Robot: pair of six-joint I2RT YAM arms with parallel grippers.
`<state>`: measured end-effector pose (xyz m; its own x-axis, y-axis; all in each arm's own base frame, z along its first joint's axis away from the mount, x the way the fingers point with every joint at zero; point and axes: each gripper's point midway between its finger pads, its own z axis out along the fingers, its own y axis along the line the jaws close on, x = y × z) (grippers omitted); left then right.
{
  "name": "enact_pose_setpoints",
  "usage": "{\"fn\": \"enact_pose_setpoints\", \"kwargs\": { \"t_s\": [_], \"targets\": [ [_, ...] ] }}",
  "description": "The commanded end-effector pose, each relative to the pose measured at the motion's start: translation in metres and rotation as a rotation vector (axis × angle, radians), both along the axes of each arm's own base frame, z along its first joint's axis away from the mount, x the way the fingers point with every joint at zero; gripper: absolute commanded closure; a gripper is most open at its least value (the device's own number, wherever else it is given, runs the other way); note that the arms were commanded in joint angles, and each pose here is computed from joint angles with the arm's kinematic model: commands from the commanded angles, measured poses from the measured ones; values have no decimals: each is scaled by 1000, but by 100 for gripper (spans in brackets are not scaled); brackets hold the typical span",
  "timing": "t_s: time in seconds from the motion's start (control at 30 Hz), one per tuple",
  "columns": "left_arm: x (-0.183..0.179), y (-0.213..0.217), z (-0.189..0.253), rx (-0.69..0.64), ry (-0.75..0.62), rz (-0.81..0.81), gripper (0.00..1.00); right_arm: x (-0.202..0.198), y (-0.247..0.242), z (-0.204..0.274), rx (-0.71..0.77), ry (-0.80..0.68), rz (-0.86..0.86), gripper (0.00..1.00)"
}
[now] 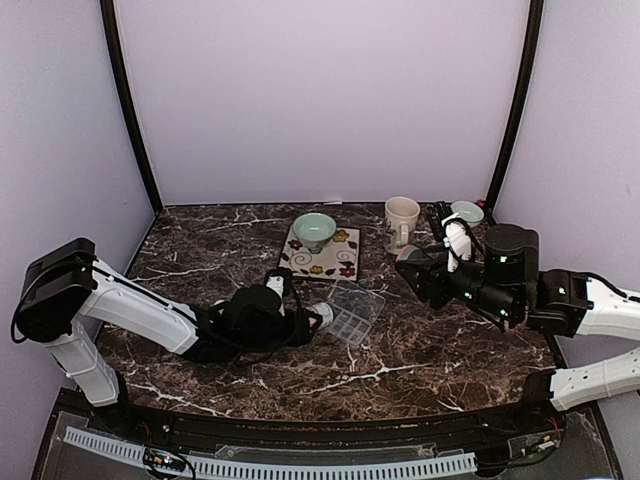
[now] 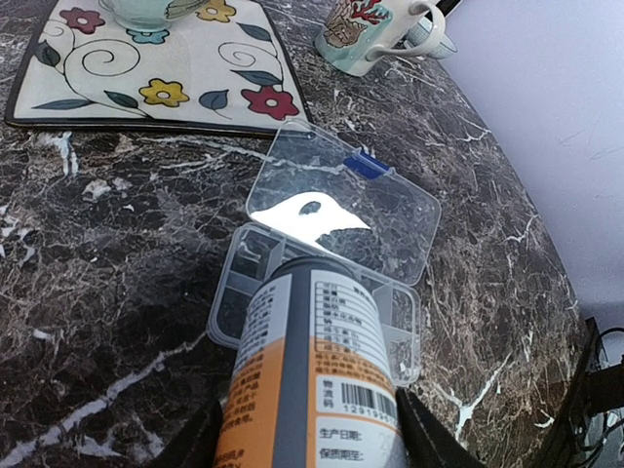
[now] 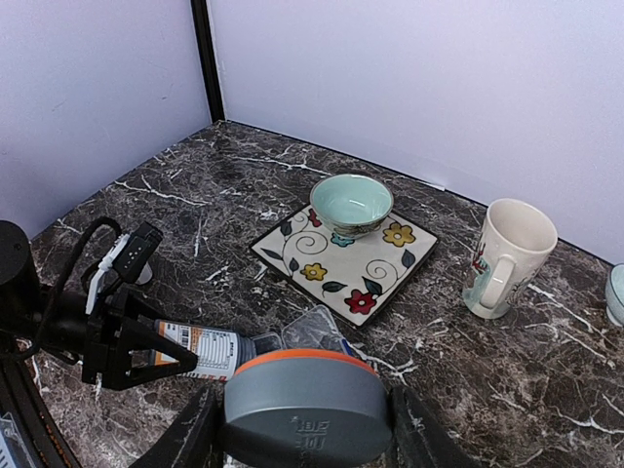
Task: Sort the pills into containers
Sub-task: Pour the pill into the compartment of the pill container.
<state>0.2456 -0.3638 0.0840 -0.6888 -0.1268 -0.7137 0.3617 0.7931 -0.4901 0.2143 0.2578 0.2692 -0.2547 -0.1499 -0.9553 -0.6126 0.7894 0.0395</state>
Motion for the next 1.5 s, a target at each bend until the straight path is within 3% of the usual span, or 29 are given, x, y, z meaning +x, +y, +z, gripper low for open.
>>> {"fn": "enact_pose_setpoints", "kwargs": {
  "t_s": [0.0, 1.47],
  "targets": [
    [3, -7, 25, -29, -40, 3, 100, 2, 1, 11, 30, -10, -6, 84],
    [6, -3, 16, 14, -20, 39, 100, 2, 1, 9, 29, -3, -7, 83]
  ]
}}
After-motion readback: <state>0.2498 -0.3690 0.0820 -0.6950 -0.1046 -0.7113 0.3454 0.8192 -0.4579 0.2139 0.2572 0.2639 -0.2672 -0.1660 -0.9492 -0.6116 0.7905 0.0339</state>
